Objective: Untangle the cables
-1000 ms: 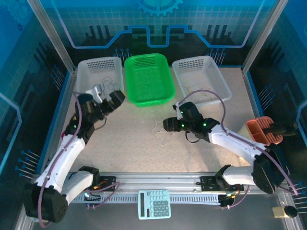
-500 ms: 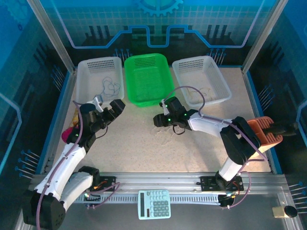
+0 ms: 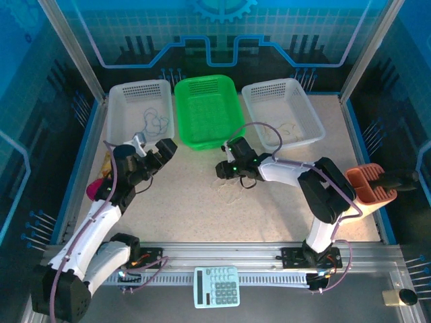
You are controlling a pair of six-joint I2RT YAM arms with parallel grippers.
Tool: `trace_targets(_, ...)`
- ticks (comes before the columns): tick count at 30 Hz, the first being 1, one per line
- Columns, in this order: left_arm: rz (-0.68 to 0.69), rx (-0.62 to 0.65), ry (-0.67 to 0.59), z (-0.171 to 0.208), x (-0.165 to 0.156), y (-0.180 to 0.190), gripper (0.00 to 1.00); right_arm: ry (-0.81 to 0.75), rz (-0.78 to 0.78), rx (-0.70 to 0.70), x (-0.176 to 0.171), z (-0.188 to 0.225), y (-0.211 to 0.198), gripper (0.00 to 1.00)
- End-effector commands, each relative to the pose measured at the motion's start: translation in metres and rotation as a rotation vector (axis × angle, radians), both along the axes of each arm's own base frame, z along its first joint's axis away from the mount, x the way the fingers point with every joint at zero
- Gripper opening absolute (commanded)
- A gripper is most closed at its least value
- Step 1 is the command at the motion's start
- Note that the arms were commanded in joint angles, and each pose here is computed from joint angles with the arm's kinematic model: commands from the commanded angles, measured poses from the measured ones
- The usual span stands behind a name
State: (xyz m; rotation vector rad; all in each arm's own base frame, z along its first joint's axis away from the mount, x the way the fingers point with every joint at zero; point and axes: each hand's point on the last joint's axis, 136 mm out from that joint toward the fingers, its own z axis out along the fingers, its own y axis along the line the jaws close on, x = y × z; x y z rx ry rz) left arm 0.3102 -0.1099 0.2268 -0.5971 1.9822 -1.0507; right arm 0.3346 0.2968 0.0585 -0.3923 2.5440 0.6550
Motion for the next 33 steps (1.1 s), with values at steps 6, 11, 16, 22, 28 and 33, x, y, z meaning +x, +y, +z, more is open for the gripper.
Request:
trace_targets(6, -0.03, 0.02, -0.055, 0.022, 0.002, -0.006, 0.99, -0.047, 0.038, 0.07, 0.001, 0.036, 0.005, 0.0)
trace_targets(11, -0.115, 0.135, -0.051, 0.015, -0.004, -0.012, 0.99, -0.114, 0.057, 0.12, -0.016, 0.088, -0.003, 0.0)
trace_targets(16, -0.249, 0.162, -0.087, 0.017, -0.011, -0.03, 0.99, -0.21, 0.07, 0.173, -0.031, 0.145, -0.014, 0.0)
trace_targets(22, -0.368, 0.193, -0.179, 0.039, -0.017, -0.055, 0.99, -0.309, 0.124, 0.271, -0.049, 0.21, -0.016, 0.0)
trace_targets(28, -0.471, 0.212, -0.298, 0.07, -0.025, -0.084, 0.94, -0.399, 0.132, 0.349, -0.061, 0.262, -0.022, 0.0)
trace_targets(33, -0.536, 0.198, -0.36, 0.085, -0.027, -0.108, 0.84, -0.43, 0.15, 0.399, -0.069, 0.287, -0.022, 0.0)
